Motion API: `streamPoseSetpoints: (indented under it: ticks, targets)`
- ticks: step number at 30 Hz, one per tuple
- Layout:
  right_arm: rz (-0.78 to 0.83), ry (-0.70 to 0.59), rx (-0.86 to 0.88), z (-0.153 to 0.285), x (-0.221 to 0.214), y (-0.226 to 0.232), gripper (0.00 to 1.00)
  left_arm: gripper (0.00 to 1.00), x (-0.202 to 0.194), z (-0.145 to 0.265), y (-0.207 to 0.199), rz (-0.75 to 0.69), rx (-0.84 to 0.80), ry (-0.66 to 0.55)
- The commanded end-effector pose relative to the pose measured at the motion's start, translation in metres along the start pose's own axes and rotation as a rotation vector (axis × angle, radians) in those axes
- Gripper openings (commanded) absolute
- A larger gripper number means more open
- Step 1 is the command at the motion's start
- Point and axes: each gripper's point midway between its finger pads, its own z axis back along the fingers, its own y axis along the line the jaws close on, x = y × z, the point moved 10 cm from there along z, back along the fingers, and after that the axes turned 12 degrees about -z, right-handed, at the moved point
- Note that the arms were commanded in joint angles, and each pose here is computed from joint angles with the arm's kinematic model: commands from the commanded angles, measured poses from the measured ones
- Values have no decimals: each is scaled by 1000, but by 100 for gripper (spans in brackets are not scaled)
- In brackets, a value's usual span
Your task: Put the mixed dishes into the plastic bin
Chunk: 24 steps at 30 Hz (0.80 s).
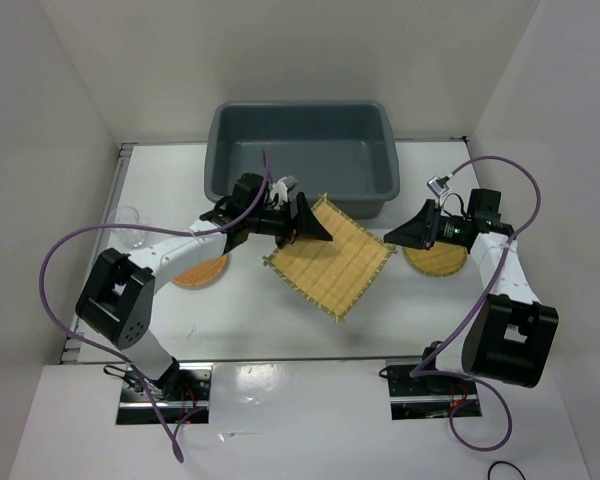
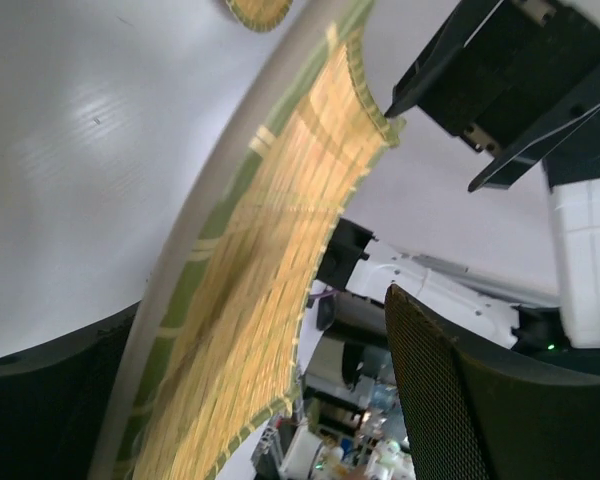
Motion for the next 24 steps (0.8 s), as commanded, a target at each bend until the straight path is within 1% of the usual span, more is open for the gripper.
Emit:
streamPoseSetpoints:
  ticks: [1,5,15,16,17,19,24]
  targets:
    - [10,-20,29,6,0,0,71,0,17,26,-36,-44,-137,-41]
    - [10,-23,19,6,0,-1,72,0,25,41,-35,-36,-131,-72]
    - [19,-30,0,6,-1,0,74,0,28,50,-27,-6,-151,-94]
    - [19,-30,0,6,-1,0,76,0,28,50,-28,6,-152,-93]
    - [8,-29,-1,6,-4,-2,76,0,32,52,-28,6,-160,-111]
    - [7,-30,0,6,-3,-1,79,0,32,53,-29,17,-166,-103]
    - [6,-34,-18,6,-3,-3,80,0,52,58,-33,8,-171,-144]
